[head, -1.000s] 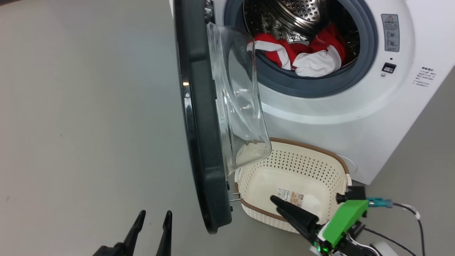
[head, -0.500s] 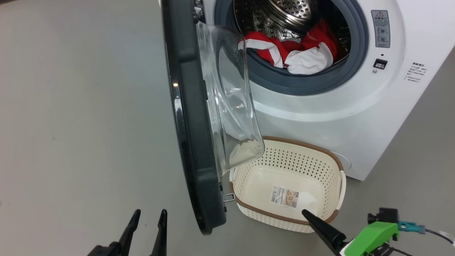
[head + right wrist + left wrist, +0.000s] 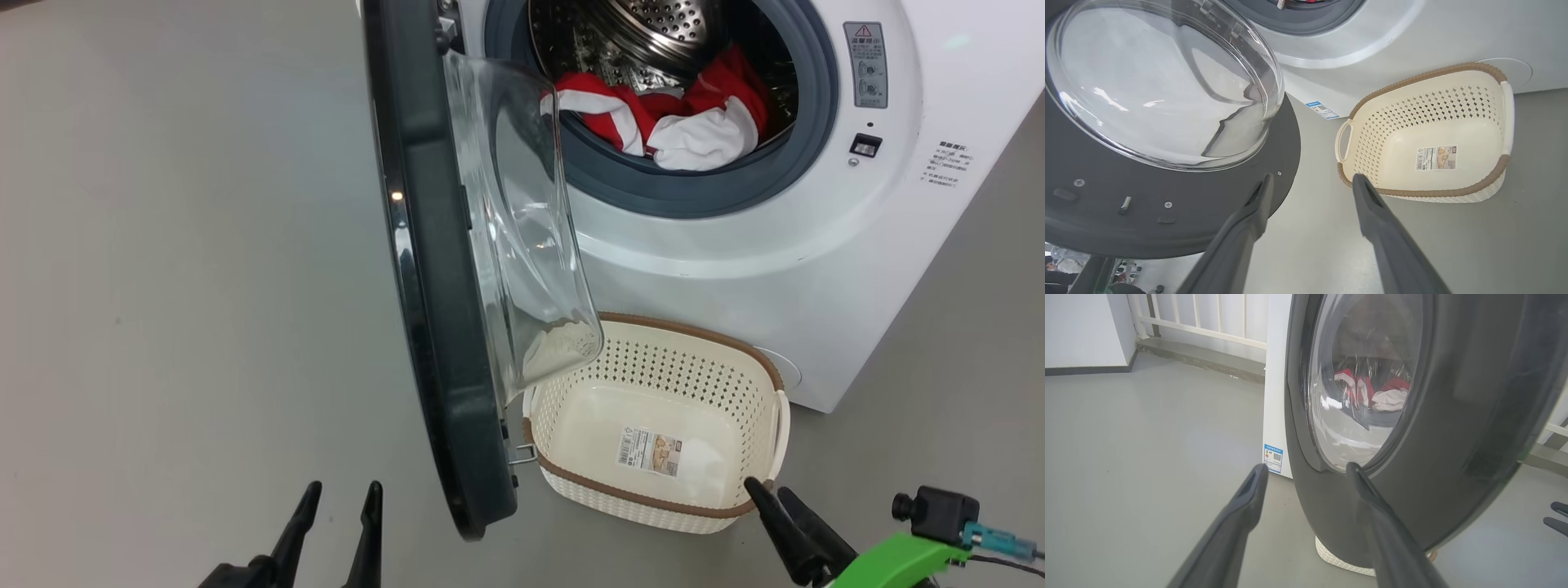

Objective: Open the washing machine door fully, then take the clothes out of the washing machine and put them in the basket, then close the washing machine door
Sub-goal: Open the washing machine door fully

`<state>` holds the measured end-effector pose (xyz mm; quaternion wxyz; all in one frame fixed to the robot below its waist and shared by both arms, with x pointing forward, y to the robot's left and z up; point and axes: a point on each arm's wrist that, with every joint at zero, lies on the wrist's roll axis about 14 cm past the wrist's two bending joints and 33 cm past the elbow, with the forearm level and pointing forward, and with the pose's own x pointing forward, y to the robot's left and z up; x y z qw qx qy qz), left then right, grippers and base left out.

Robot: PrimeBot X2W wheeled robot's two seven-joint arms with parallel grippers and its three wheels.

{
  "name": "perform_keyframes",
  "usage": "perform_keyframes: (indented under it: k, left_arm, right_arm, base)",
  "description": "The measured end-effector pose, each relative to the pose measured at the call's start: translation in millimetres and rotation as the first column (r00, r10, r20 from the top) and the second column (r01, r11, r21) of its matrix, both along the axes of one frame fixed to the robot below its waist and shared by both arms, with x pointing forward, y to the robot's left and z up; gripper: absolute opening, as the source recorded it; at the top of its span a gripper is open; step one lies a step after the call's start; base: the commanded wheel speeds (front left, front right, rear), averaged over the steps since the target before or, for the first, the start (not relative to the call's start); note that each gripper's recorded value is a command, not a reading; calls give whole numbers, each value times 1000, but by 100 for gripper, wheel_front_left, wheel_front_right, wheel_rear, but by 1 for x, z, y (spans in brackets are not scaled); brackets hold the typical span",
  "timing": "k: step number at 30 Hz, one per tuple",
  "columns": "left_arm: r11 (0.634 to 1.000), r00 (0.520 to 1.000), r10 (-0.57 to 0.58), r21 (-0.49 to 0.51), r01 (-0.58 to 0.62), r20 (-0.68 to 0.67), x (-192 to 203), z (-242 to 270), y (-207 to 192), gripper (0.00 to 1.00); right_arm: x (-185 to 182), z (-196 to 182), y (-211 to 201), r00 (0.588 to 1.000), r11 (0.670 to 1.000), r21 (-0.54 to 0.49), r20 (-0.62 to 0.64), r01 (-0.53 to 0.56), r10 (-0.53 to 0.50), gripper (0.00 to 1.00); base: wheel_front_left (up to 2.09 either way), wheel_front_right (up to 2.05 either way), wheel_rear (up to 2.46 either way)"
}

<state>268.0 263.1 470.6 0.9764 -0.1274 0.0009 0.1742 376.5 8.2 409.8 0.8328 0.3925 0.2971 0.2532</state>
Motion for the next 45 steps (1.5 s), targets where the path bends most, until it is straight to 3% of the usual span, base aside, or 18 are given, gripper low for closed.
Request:
perform_keyframes:
  k: [8,15,25,28,45]
  left_arm:
    - [1000,1000,2,-1,-2,3,-1,0,1,100]
    - [1000,1000,-1,4,1,3,-1,1,0,100]
    - [1000,1000,-4,4,4,4,-1,1,0,100]
    - [1000,1000,-2,4,2,0,-1,0,1,100]
    - [1000,1000,-2,4,2,0,-1,0,1,100]
  right_arm:
    - [-9,-10,-7,981,982,-176,169,-60,90,100]
    - [25,29,-16,916,970,-238,398,42,58,100]
    - [27,51,-36,839,938,-297,544,179,12,100]
    - [28,58,-37,821,934,-295,571,202,3,100]
    - [21,48,-40,832,922,-326,555,210,7,100]
  base:
    - [0,0,0]
    - [0,0,0]
    - [0,0,0]
    - [0,0,0]
    - [0,0,0]
